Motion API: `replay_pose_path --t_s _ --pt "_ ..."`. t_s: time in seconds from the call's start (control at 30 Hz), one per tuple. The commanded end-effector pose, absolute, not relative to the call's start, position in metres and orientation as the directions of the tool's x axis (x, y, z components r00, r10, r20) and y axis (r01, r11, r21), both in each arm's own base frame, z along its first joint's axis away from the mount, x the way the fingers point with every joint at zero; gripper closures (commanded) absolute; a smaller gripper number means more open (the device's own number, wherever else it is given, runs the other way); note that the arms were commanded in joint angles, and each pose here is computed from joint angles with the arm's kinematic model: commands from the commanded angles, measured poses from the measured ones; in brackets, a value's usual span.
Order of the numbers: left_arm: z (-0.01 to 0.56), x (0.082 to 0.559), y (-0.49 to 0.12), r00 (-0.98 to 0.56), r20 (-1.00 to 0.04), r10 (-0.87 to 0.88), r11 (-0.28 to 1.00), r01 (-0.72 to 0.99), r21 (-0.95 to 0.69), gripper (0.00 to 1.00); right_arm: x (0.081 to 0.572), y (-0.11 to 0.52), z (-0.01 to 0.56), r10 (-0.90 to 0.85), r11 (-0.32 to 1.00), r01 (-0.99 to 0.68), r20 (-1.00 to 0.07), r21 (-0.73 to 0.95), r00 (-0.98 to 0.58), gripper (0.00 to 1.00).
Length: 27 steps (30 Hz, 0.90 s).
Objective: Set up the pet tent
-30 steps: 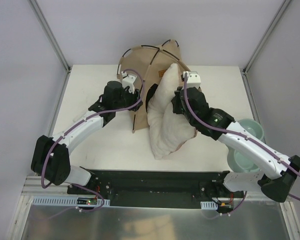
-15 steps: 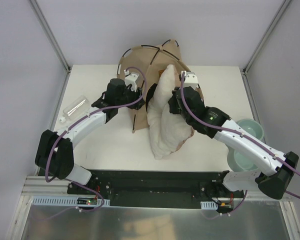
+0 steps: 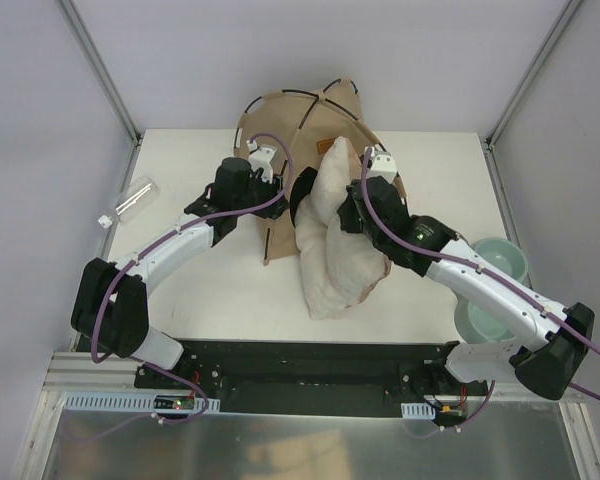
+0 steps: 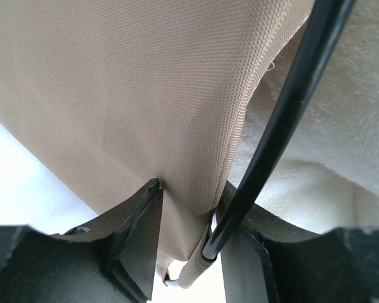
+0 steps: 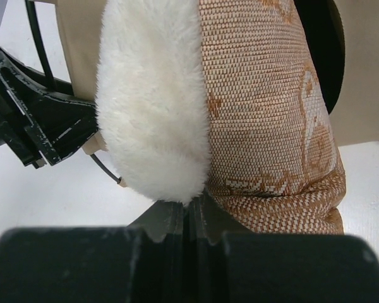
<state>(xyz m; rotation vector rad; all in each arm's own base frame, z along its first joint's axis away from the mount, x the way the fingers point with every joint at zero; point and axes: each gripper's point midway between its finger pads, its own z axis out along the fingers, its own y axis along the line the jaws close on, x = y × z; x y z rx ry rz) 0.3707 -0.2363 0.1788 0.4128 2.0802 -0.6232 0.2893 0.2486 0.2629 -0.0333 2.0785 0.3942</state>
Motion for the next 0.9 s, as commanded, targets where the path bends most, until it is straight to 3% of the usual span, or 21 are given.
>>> replay_pose_path --t_s 0.0,0.37,0.63,0.87 --pt "0.206 0.376 -0.237 -0.486 -0.873 0.034 0.824 0.508 -0.251 0.6 0.287 0.245 0.252 0.175 0.936 -0.159 -0.807 0.314 -0.564 1.0" --pt "0.206 0.381 -0.239 -0.464 -0.884 0.061 0.831 0.514 -0.212 0.75 0.303 0.246 0.258 0.19 0.917 -0.192 -0.807 0.349 -0.56 1.0" --pt "0.205 0.378 -0.24 -0.468 -0.881 0.072 0.826 0.523 -0.211 0.99 0.314 0.255 0.302 0.28 0.845 -0.282 -0.826 0.454 -0.489 1.0" --pt "0.206 0.379 -0.243 -0.468 -0.88 0.081 0.818 0.536 -0.21 1.0 0.326 0.252 0.354 0.469 0.758 -0.237 -0.76 0.608 -0.45 1.0"
